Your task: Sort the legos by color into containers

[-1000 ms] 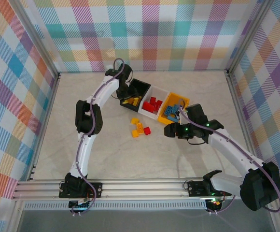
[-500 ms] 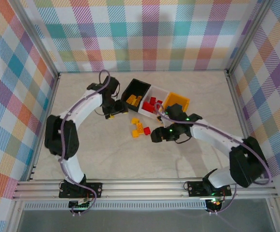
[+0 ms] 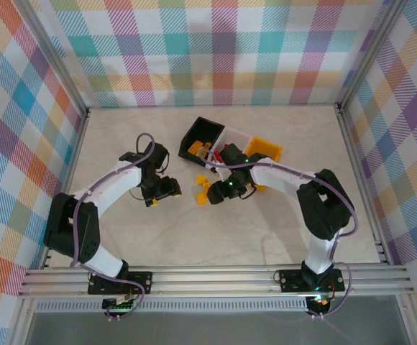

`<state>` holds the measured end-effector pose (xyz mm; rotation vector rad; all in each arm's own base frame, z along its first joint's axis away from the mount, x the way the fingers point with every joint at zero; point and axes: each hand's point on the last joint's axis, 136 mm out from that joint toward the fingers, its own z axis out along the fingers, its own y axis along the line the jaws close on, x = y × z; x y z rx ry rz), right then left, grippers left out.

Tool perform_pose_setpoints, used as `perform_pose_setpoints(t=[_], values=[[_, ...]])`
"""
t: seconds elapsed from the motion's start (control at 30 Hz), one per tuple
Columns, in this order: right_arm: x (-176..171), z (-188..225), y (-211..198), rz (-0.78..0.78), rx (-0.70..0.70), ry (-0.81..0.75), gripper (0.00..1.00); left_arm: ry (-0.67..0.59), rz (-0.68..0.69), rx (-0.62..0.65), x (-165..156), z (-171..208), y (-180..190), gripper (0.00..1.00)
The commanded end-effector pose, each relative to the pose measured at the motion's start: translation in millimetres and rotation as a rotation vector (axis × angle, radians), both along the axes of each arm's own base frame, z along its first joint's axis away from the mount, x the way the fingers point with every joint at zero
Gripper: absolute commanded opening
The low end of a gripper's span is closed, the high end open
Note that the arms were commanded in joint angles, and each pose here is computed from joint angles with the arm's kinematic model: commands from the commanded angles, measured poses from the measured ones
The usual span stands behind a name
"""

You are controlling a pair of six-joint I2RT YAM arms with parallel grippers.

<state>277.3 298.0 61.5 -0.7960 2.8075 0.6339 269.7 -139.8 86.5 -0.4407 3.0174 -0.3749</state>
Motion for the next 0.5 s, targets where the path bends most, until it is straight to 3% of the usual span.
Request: perform_pose_setpoints(t=[0.0,0.47], values=[[10,-5,1,0.033,-0.041,-0.013,0.68,-0.022,0.000,0.004,-4,4,2,0.73],[38,-29,-7,-0.003,-0.135,0.011,0.64,-0.012,-0.018,0.021,-12,2,7,0.75]])
